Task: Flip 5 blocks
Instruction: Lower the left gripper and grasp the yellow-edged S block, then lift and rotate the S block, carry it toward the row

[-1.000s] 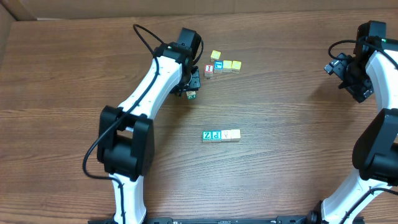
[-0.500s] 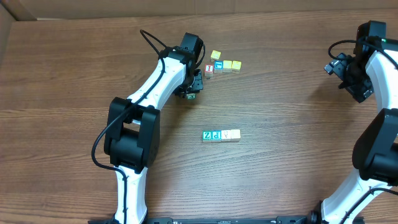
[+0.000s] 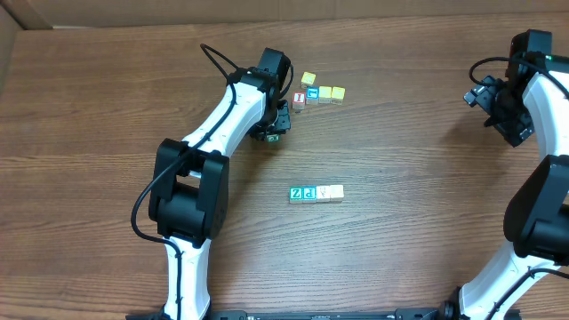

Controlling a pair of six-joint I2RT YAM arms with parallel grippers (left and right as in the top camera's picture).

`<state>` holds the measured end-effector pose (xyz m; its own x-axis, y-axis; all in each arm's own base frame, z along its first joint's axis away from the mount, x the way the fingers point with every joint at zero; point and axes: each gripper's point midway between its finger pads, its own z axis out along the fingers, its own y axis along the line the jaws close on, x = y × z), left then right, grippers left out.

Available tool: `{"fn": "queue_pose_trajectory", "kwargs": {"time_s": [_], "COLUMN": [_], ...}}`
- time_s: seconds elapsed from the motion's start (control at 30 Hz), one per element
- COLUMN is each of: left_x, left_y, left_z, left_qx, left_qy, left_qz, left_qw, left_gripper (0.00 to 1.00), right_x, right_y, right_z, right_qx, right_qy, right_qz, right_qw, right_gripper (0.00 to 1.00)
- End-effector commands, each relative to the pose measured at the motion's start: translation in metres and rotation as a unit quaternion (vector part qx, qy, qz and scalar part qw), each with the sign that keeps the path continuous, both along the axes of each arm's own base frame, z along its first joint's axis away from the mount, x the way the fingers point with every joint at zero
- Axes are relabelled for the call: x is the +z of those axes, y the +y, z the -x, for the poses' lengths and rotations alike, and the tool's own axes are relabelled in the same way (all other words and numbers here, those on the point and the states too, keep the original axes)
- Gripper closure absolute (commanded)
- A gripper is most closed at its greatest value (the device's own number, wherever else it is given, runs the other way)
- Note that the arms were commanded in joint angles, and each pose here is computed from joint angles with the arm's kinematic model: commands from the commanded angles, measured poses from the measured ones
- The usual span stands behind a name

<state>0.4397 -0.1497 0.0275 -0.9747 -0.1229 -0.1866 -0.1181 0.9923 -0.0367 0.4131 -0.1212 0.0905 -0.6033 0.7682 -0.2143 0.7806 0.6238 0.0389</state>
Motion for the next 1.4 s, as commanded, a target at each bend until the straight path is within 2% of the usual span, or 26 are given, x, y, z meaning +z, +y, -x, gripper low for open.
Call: {"fn": "queue_pose_trajectory", "kwargs": {"time_s": [0.0, 0.73, 0.97, 1.1, 1.27, 1.37], "left_x": [-0.0092, -0.0176, -0.0177, -0.0182, -0.0183, -0.0168], "left_y": [-0.0062, -0.0059, -0.0052, -0.0044, -0.0041, -0.0038], "left_z": [0.0073, 0.0084, 0.0088, 0.0113, 0.0119, 0.0128], "left_qx": [-0.005, -0.007, -0.014, -0.015, -0.015, -0.015], "left_qy": [0.013, 0.01, 0.011, 0.016, 0.017, 0.019], "left_qz": [0.002, 0.002, 0.001, -0.001, -0.002, -0.002], "left_qw": [1.0, 1.0, 1.0, 1.0, 1.0, 1.0], "left_gripper": [0.66, 0.7, 0.65, 0.72, 0.72, 0.76], "right_x": [0.0165, 0.0165, 0.0165, 0.0165, 0.0165, 0.0165], "right_y": [-0.0028, -0.0029, -0.0028, -0.0028, -0.0029, -0.0029], "right_z": [-0.0043, -0.0042, -0.0043, -0.0043, -0.0043, -0.0043], "right_qx": [0.001, 0.001, 0.001, 0.001, 0.001, 0.001], "right_qy": [-0.02, -0.02, -0.02, -0.02, -0.02, -0.02], "right_qz": [0.011, 0.011, 0.011, 0.011, 0.011, 0.011], "right_qw": [1.0, 1.0, 1.0, 1.0, 1.0, 1.0], "right_gripper": [0.0, 0.0, 0.0, 0.0, 0.0, 0.0]}}
